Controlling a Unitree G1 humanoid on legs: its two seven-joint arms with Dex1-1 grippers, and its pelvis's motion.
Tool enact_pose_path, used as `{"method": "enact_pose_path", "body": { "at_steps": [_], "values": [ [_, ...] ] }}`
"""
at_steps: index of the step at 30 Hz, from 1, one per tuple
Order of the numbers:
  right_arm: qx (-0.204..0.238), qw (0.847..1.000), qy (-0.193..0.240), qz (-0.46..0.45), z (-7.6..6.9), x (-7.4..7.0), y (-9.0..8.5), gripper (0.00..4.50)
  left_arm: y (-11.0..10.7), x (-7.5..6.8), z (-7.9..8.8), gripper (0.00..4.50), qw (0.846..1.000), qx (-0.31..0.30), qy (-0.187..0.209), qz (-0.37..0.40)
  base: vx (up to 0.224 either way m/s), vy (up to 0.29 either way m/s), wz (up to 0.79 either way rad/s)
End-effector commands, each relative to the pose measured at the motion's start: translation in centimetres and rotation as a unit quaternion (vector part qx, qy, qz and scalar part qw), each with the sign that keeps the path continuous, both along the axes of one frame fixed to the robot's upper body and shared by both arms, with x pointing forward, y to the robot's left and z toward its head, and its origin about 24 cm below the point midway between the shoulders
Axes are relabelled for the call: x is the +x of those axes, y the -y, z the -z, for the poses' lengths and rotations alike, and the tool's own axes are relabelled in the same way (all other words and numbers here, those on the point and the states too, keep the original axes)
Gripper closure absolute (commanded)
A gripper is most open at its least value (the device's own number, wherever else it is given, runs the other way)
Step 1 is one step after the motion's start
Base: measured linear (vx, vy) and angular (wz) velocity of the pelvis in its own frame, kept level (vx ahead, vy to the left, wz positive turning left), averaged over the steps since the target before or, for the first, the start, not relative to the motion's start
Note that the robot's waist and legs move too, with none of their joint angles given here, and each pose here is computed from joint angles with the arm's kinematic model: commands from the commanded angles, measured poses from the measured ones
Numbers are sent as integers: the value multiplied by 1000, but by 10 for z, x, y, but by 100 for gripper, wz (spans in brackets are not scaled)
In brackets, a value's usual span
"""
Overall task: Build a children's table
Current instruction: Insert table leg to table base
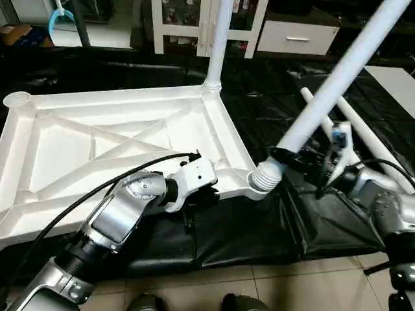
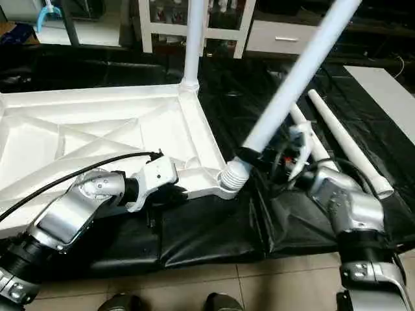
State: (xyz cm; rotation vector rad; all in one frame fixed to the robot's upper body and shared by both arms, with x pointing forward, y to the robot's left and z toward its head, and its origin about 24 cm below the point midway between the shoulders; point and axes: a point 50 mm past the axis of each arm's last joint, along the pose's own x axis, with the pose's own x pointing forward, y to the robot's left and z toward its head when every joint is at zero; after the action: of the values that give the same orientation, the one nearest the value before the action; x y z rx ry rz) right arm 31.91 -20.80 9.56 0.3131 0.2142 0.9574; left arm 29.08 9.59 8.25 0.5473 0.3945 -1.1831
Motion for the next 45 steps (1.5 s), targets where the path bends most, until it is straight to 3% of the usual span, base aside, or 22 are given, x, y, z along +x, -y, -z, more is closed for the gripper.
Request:
{"method": "enact_pose_path", "body": {
  "at_steps": [1,11,19,22,29,36,41,45],
  "values": [
    [-25,1000,1,3,2,2,3,264,9,-7,0,450,999,-4,-3,48,0,0,0],
    [-37,999,-25,-27,7,7,3,264,11,-8,1,450,998,1,-7,61,0,0,0],
    [-119,988,-18,-95,8,5,2,264,11,-7,2,450,998,6,-4,61,0,0,0],
    [-163,981,11,-106,10,6,-1,264,10,-7,2,450,998,6,-5,60,0,0,0],
    [-181,973,29,-140,14,-1,-9,264,10,-7,3,450,998,6,-6,59,0,0,0],
    [-171,978,29,-119,23,-4,-7,264,11,-8,3,450,998,5,-6,59,0,0,0],
    [-118,992,19,-33,28,-1,5,264,12,-8,4,450,998,6,-6,59,0,0,0],
    [-79,997,-7,3,39,-11,16,264,14,-8,5,450,998,4,-7,58,0,0,0]
  ]
}}
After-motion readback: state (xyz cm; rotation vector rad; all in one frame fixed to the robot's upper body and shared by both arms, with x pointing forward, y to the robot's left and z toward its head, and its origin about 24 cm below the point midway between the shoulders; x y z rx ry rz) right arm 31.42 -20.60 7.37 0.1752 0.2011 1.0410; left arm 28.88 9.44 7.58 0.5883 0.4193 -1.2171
